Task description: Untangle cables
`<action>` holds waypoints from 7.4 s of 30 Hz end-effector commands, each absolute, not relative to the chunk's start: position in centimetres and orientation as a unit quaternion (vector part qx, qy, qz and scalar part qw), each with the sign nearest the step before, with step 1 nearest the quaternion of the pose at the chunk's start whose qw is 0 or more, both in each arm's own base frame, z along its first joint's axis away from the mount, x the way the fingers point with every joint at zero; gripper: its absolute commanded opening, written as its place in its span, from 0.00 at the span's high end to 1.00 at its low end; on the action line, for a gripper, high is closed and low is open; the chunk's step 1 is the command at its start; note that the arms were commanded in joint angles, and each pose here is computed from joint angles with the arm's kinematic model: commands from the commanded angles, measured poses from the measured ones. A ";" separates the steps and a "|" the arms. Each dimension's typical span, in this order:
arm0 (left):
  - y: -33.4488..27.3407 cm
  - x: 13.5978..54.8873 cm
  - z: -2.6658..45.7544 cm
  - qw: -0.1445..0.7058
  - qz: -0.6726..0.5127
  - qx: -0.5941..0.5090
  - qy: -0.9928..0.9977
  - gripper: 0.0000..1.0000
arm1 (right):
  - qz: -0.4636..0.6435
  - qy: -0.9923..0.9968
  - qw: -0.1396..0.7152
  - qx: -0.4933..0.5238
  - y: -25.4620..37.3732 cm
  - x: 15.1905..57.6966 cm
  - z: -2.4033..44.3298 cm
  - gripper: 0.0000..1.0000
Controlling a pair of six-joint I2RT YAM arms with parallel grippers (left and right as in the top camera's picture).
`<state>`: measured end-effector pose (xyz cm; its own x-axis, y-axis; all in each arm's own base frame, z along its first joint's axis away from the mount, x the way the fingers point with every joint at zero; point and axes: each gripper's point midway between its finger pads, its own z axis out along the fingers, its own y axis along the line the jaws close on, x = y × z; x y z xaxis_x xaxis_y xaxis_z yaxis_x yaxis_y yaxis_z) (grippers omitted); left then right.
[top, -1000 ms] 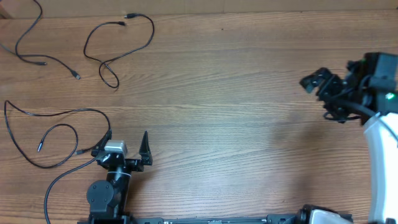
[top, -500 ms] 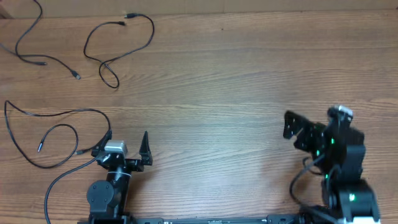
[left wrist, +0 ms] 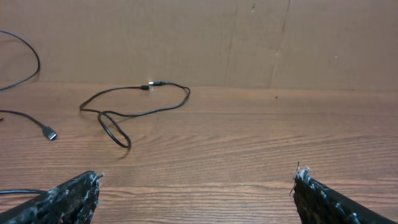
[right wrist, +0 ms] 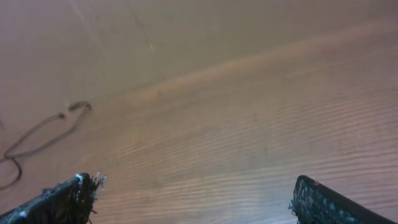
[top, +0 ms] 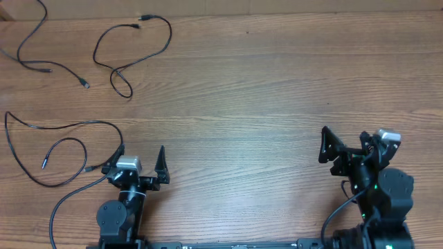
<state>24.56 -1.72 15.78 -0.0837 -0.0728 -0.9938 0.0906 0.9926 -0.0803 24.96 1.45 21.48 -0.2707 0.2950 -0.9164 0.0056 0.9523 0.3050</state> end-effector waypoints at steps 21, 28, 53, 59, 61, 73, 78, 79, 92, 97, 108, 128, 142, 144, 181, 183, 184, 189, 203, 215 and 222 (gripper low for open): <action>-1.7 24.6 15.7 0.679 -0.052 0.011 0.732 0.00 | 0.110 0.703 0.702 0.029 2.4 24.5 17.8 0.00; -1.7 24.6 15.7 0.679 -0.052 0.011 0.732 0.00 | 0.084 0.715 0.695 -0.002 2.7 24.5 17.0 0.00; -1.7 24.6 15.7 0.679 -0.052 0.011 0.732 0.00 | 0.046 0.714 0.698 -0.034 2.6 24.5 17.0 0.00; -1.7 24.6 15.7 0.679 -0.052 0.011 0.732 0.00 | 0.045 0.714 0.698 -0.034 2.6 24.5 17.0 0.00; -1.7 24.6 15.7 0.679 -0.052 0.011 0.732 0.00 | 0.045 0.714 0.698 -0.034 2.6 24.5 17.0 0.00; -1.7 24.6 15.7 0.679 -0.052 0.011 0.732 0.01 | 0.045 0.714 0.698 -0.034 2.6 24.5 17.0 0.00; -1.7 24.6 15.7 0.679 -0.052 0.011 0.732 0.00 | 0.045 0.714 0.698 -0.034 2.5 24.5 17.0 0.00; -1.7 24.6 15.7 0.679 -0.052 0.011 0.732 0.00 | 0.045 0.714 0.698 -0.034 2.5 24.5 17.0 0.00; -1.7 24.6 15.7 0.679 -0.052 0.011 0.732 0.00 | 0.045 0.714 0.698 -0.034 2.5 24.5 17.0 0.00; -1.7 24.6 15.7 0.679 -0.052 0.011 0.732 0.00 | 0.045 0.714 0.698 -0.034 2.5 24.5 17.0 0.00; -1.7 24.6 15.7 0.679 -0.052 0.011 0.732 0.00 | 0.045 0.714 0.698 -0.034 2.5 24.5 17.0 0.00; -1.7 24.6 15.7 0.679 -0.052 0.011 0.732 0.00 | 0.045 0.714 0.698 -0.034 2.5 24.5 17.0 0.00; -1.7 24.6 15.7 0.679 -0.052 0.011 0.732 0.00 | 0.045 0.715 0.697 -0.034 2.5 24.5 17.0 0.00; -1.7 24.6 15.7 0.679 -0.052 0.011 0.732 0.00 | 0.045 0.715 0.697 -0.034 2.5 24.5 17.0 0.00; -1.7 24.6 15.7 0.679 -0.052 0.011 0.732 0.01 | 0.045 0.715 0.697 -0.034 2.5 24.5 17.0 0.00; -1.7 24.6 15.7 0.679 -0.052 0.011 0.732 0.01 | 0.045 0.715 0.697 -0.034 2.5 24.5 17.0 0.00; -1.7 24.6 15.7 0.679 -0.052 0.011 0.732 0.00 | 0.045 0.715 0.697 -0.034 2.5 24.5 17.0 0.00; -1.7 24.6 15.7 0.679 -0.052 0.011 0.732 0.00 | 0.045 0.715 0.697 -0.034 2.5 24.5 17.0 0.00; -1.7 24.6 15.7 0.679 -0.052 0.011 0.732 0.00 | 0.045 0.715 0.697 -0.034 2.5 24.5 17.0 0.00; -1.7 24.6 15.7 0.679 -0.052 0.011 0.732 0.00 | 0.045 0.715 0.697 -0.034 2.5 24.5 17.0 0.00; -1.7 24.6 15.7 0.679 -0.052 0.011 0.732 0.00 | 0.045 0.715 0.697 -0.034 2.5 24.5 17.0 0.00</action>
